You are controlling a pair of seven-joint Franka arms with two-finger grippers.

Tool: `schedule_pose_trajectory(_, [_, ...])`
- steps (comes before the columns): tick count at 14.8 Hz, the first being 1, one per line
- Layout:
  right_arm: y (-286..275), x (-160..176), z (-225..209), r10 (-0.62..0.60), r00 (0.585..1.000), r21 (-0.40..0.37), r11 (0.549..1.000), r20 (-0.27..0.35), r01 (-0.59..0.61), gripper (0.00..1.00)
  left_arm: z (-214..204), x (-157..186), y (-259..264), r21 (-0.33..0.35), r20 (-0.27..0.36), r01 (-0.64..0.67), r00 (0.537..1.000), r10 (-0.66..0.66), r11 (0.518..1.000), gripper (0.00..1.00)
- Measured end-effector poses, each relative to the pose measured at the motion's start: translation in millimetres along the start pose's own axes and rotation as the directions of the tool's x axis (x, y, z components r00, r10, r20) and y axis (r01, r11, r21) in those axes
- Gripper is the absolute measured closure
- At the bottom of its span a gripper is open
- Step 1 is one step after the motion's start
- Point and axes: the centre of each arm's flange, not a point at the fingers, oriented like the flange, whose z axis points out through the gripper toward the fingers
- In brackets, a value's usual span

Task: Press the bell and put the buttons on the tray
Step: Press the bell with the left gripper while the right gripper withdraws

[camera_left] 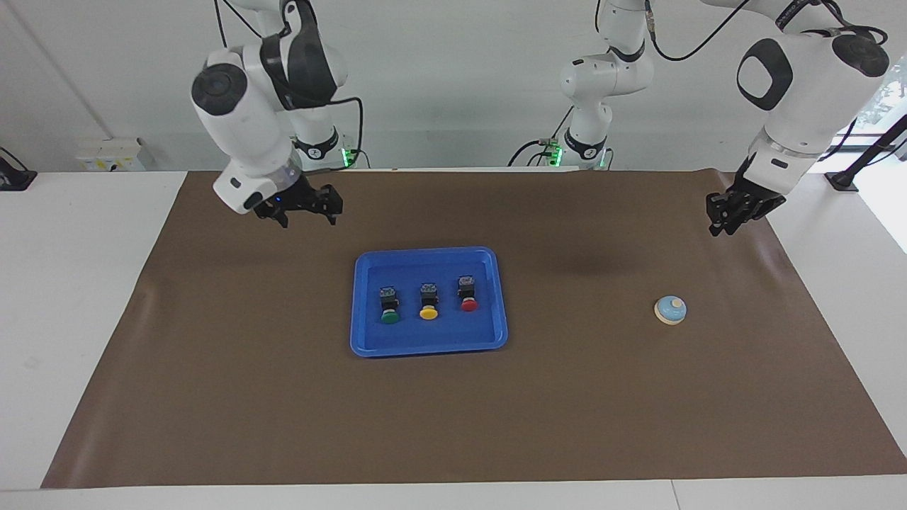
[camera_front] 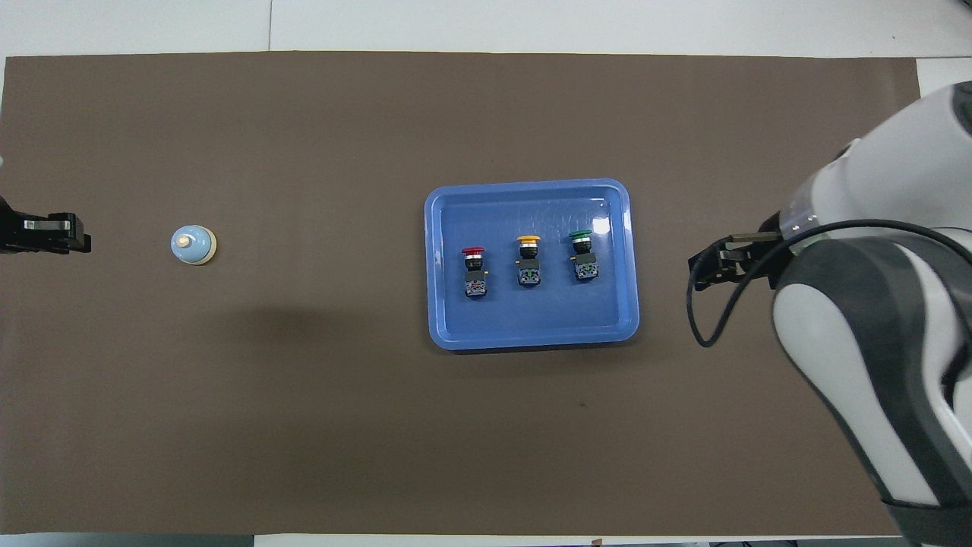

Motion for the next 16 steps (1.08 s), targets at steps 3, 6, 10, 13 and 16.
schedule_pose_trajectory(3, [29.7,-15.1,-18.6,0.002,1.000,-0.030,1.000,-0.010,-0.002,0.00,42.2,14.0,-4.1,-0.004,0.023,0.005,1.000,-0.005,1.000,0.99])
schedule_pose_trajectory(6, [28.0,-5.5,-9.7,-0.011,1.000,-0.095,0.995,0.009,0.012,0.00,87.8,31.5,-4.4,-0.009,0.039,0.004,0.999,-0.003,1.000,0.99])
schedule_pose_trajectory(10, [28.8,10.7,-18.0,-0.011,0.999,-0.101,0.995,0.034,0.014,0.00,123.4,43.3,-4.8,-0.012,0.046,0.003,0.999,-0.003,1.000,0.99])
schedule_pose_trajectory(13, [34.3,17.2,-25.2,-0.017,0.999,-0.098,0.995,0.035,0.020,0.00,133.0,47.3,-4.7,-0.013,0.038,0.003,0.999,-0.002,1.000,0.99])
schedule_pose_trajectory(16, [45.9,17.3,-26.9,-0.003,0.999,-0.095,0.995,0.046,0.007,0.00,141.9,47.1,-3.5,-0.013,0.031,0.001,1.000,-0.001,1.000,0.99])
